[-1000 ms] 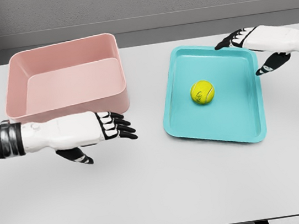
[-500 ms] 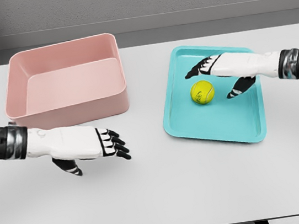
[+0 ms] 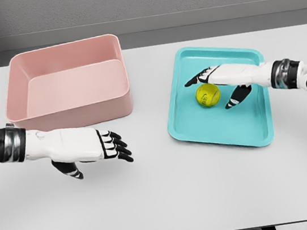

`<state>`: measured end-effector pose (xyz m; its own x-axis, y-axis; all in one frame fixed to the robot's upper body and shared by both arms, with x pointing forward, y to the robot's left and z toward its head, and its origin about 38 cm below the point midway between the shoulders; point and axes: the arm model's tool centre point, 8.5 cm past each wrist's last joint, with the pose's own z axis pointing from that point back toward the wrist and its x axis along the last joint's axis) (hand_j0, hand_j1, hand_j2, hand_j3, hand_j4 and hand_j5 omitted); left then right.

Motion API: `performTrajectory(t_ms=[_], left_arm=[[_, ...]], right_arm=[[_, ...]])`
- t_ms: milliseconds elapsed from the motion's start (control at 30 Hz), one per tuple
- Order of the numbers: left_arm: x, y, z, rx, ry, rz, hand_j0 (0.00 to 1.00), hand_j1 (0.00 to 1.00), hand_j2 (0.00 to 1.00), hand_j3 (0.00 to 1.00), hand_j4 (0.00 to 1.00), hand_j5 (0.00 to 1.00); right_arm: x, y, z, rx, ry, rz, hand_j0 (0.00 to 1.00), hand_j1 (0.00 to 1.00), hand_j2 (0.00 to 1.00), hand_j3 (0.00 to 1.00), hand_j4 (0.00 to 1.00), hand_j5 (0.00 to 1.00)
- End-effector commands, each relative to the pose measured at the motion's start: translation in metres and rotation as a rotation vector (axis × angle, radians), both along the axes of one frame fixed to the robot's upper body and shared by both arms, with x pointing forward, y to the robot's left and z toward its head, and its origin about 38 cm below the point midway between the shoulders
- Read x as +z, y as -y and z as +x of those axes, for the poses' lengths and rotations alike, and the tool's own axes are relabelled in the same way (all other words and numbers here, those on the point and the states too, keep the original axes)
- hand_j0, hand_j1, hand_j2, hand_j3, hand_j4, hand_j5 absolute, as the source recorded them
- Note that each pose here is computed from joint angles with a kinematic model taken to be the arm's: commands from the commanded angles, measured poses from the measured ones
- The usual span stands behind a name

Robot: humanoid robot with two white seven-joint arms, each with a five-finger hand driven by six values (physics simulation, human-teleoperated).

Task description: Put the tennis from the blue tray into the pink basket with both arms

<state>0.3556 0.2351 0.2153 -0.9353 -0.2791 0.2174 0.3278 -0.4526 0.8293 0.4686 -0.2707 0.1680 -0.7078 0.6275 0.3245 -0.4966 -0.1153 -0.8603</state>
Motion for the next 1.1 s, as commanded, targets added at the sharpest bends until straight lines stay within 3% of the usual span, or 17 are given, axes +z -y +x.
performTrajectory(t_ms=[0,567,1067], left_arm=[[0.001,0.000,0.000,0.004,-0.003,-0.004,1.00,1.00,1.00,1.00,1.00,1.00],[0.001,-0.001,0.000,0.006,-0.003,-0.002,1.00,1.00,1.00,1.00,1.00,1.00],[0.002,-0.001,0.001,0.006,0.002,-0.001,1.00,1.00,1.00,1.00,1.00,1.00]], right_arm=[[-0.003,0.000,0.001,-0.010,-0.011,0.005,1.00,1.00,1.00,1.00,1.00,1.00],[-0.022,-0.013,0.014,-0.034,-0.058,0.016,0.97,0.97,0.97,0.97,0.97,0.97],[-0.026,-0.010,0.016,-0.039,-0.067,0.004,0.78,0.78,0.78,0.78,0.78,0.78]])
